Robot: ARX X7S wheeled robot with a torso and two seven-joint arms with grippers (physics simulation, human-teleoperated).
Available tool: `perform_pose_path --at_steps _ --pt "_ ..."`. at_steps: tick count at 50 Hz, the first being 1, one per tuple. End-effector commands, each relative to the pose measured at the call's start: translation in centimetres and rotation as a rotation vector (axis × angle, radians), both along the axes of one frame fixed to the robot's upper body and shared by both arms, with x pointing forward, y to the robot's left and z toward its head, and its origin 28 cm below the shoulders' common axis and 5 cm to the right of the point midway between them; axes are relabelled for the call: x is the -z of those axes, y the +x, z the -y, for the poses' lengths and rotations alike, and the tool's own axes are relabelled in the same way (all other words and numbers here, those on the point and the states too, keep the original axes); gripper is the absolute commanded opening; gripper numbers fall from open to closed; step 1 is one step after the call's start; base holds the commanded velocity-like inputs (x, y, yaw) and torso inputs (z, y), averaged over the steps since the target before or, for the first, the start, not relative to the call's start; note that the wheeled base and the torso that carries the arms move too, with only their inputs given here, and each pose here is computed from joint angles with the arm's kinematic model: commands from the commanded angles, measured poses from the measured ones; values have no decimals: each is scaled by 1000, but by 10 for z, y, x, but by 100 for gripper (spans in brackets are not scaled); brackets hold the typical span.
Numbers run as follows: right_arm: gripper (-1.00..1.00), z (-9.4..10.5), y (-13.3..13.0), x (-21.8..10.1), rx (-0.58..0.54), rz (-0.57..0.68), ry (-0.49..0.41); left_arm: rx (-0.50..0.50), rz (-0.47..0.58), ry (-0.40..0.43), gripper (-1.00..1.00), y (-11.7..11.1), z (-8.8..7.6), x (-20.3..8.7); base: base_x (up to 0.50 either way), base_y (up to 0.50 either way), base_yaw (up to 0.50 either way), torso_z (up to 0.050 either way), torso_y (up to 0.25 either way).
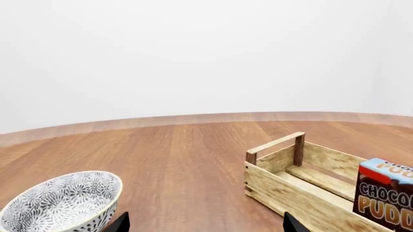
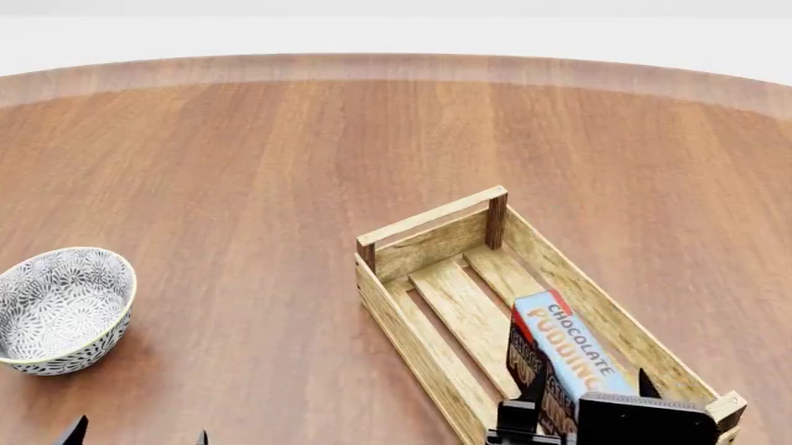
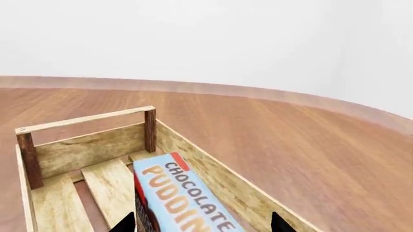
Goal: Pick up the chocolate pudding and put it in the tray.
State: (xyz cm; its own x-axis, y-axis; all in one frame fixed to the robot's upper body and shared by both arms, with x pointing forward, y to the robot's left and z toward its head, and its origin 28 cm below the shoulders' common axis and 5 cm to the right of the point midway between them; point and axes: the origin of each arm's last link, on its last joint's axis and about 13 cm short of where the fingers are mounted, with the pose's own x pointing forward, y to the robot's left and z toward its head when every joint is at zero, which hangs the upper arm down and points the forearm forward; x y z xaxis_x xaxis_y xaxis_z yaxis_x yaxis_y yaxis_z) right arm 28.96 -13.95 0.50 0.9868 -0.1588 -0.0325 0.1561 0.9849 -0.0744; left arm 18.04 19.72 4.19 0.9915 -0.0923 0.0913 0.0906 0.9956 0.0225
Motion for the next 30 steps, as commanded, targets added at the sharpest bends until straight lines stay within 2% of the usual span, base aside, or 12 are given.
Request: perform_pose_path --at_steps 1,4,8,12,17,25,30 --pt "100 -3 -17 -10 -23 93 35 5 38 -13 100 -9 -1 -13 0 0 0 0 0" --pt "100 -8 -32 -19 -38 178 66 6 48 -13 100 -9 -1 -13 0 0 0 0 0" --pt "100 -12 -45 -34 -57 247 60 5 54 -9 100 -11 -1 -14 0 0 0 0 0" --pt "100 -14 -55 -42 -62 283 54 6 60 -8 100 -12 -1 0 0 0 0 0 0" --pt "100 -15 -64 -47 -53 328 -15 2 77 -19 100 -17 -4 -6 0 0 0 0 0" --pt "100 -19 -84 -63 -72 411 13 -1 106 -29 100 -27 -5 -15 0 0 0 0 0" --pt "100 -24 -92 -76 -75 452 -13 1 123 -34 100 -33 -5 -20 0 0 0 0 0"
